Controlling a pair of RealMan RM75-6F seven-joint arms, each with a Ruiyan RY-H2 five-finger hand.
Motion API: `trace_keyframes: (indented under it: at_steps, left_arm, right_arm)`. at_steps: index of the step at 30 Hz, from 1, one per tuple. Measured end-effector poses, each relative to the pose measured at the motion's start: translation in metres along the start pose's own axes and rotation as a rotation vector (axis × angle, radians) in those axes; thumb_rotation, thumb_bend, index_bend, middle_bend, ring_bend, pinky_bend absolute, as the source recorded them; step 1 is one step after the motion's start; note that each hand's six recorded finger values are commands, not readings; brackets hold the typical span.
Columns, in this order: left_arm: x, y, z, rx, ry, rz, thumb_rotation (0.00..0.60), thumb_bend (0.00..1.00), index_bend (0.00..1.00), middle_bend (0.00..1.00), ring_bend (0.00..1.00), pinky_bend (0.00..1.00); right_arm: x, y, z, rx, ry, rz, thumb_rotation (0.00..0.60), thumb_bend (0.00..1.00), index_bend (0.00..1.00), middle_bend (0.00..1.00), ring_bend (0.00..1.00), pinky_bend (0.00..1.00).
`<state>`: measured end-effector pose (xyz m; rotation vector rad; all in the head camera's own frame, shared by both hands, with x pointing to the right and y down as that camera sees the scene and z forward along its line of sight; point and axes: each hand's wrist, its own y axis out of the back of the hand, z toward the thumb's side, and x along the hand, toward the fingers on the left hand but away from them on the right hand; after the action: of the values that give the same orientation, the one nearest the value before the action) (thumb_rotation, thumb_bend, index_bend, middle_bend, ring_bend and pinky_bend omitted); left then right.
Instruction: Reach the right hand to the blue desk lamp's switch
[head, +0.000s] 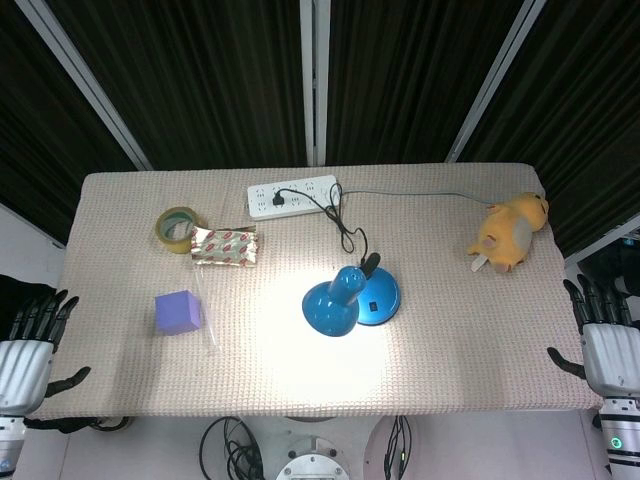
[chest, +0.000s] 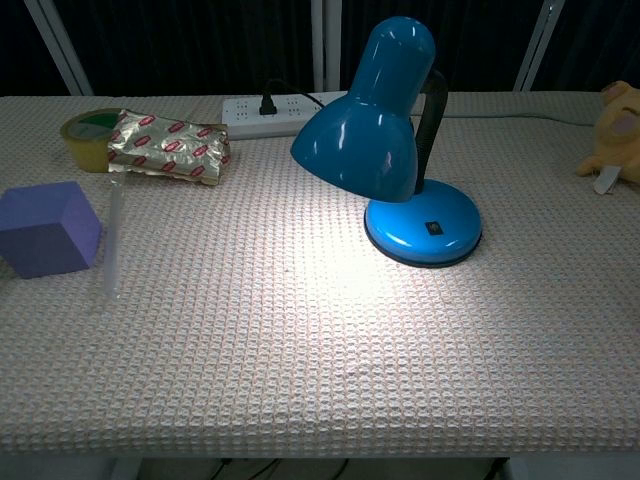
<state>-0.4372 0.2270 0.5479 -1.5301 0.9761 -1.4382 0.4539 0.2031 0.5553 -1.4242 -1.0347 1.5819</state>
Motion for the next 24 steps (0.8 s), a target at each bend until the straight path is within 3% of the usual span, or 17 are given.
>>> trace_keyframes:
  at_steps: [12,13,15,16,18,21,24]
  left_arm:
    - [-0.001,0.000,0.000,0.004,0.005,-0.003,0.600,0.10,0.05,0.00,0.00,0.04]
    - [0.000,0.001,0.000,0.005,0.005,0.000,0.600,0.10,0.05,0.00,0.00,0.04]
    - [0.002,0.003,-0.001,0.007,0.006,0.006,0.600,0.10,0.05,0.00,0.00,0.04]
    - [0.002,0.003,-0.001,0.006,0.007,0.006,0.600,0.10,0.05,0.00,0.00,0.04]
    - [0.003,0.001,-0.001,0.007,0.009,-0.001,0.600,0.10,0.05,0.00,0.00,0.04]
    - [0.003,-0.003,-0.002,0.005,0.011,-0.008,0.600,0.10,0.05,0.00,0.00,0.04]
    - [0.003,-0.007,-0.002,0.000,0.012,-0.018,0.600,0.10,0.05,0.00,0.00,0.04]
  right_arm:
    - [0.001,0.000,0.002,-0.012,0.029,-0.013,0.600,0.09,0.00,0.00,0.00,0.00]
    - [0.001,0.001,0.003,-0.012,0.038,-0.017,0.600,0.09,0.00,0.05,0.04,0.07]
    - [0.000,0.003,0.006,-0.008,0.060,-0.028,0.600,0.11,0.00,0.32,0.29,0.38]
    - [-0.001,0.003,0.007,-0.009,0.070,-0.035,0.600,0.13,0.00,0.56,0.52,0.63]
    - [-0.002,0.003,0.009,-0.025,0.087,-0.037,0.600,0.14,0.00,0.88,0.81,0.87]
    - [-0.005,-0.004,0.018,-0.055,0.129,-0.010,0.600,0.14,0.00,0.98,0.91,0.90]
    - [-0.006,-0.010,0.028,-0.038,0.159,-0.006,0.600,0.15,0.00,1.00,0.95,0.93]
